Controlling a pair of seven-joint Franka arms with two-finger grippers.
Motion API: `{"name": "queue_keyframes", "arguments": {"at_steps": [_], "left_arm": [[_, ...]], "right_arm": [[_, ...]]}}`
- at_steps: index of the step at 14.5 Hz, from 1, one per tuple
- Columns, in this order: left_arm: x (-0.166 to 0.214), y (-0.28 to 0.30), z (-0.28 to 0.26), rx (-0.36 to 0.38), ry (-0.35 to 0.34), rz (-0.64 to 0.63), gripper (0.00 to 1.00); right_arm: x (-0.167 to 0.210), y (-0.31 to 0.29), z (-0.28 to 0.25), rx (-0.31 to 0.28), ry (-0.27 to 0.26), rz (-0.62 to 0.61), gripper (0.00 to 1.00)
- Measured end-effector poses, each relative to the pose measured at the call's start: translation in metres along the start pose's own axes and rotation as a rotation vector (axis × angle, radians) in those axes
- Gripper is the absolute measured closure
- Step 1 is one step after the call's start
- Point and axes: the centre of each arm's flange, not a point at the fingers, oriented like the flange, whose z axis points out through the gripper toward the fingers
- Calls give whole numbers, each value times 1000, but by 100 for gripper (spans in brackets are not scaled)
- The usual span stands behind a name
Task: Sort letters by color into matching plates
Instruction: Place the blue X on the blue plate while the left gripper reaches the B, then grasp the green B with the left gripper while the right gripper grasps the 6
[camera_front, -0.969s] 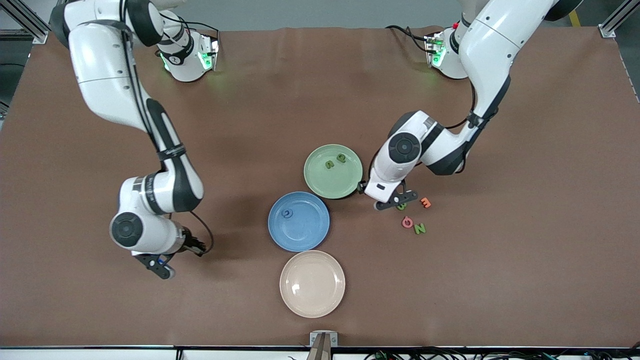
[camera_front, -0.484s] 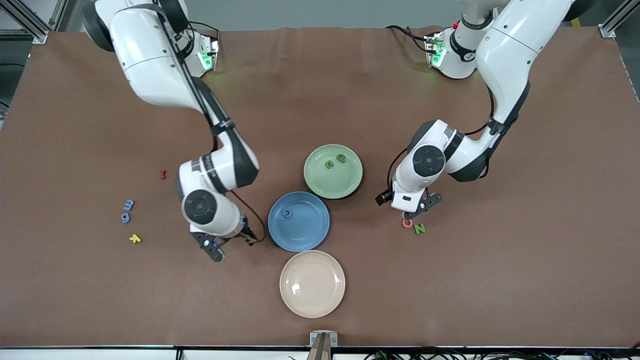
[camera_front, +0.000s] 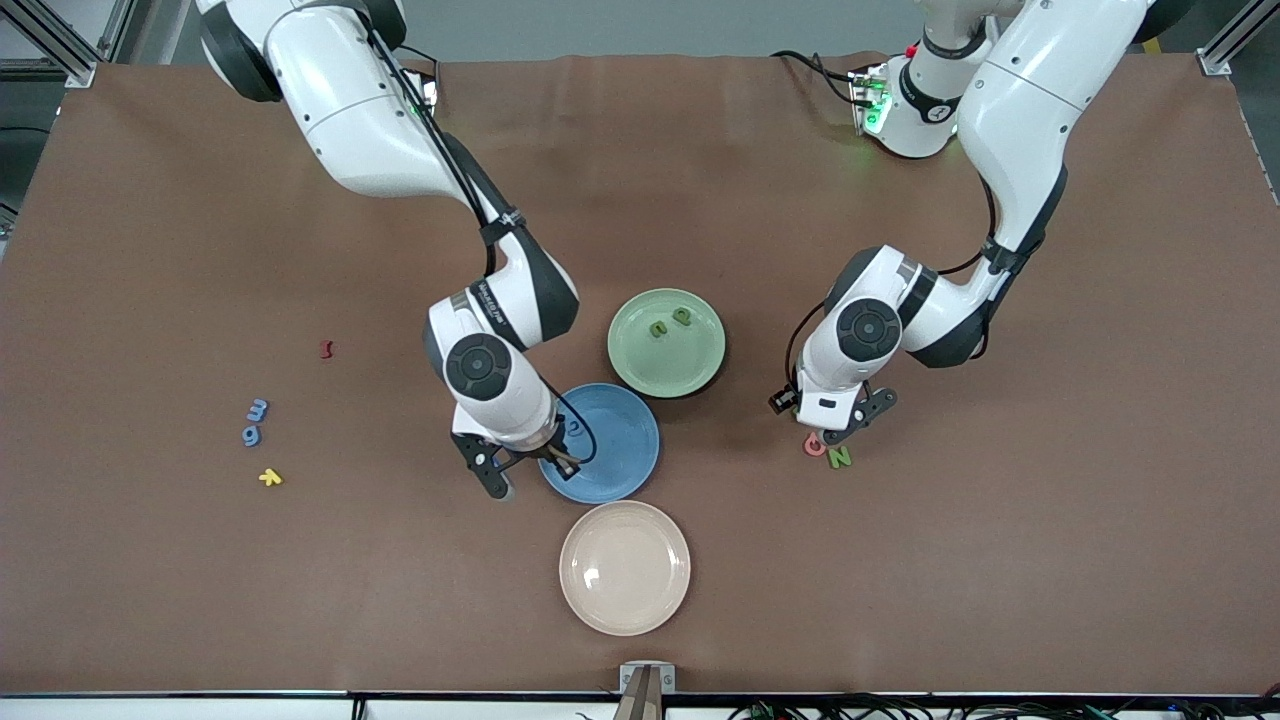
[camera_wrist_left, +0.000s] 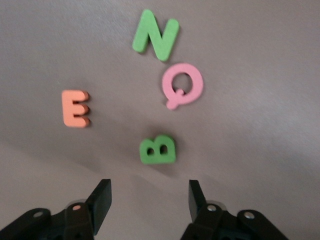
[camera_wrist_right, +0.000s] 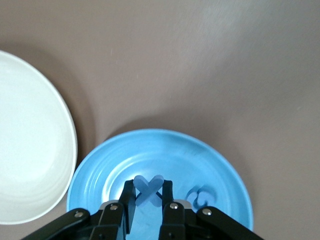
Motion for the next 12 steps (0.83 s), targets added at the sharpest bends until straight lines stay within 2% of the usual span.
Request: {"name": "queue_keyframes", "arguments": {"at_steps": [3, 6, 8, 12], "left_arm": [[5, -1, 13, 5, 15, 17, 34], [8, 3, 20, -22, 17, 13, 34], [10, 5, 21, -31, 18, 11, 34], [14, 9, 23, -48, 20, 8, 36]], "right_arm": [[-11, -3, 12, 33, 5, 10, 75], [-12, -3, 15, 35, 5, 11, 74], [-12, -3, 15, 35, 6, 11, 59], [-8, -3, 14, 37, 9, 16, 20]]}}
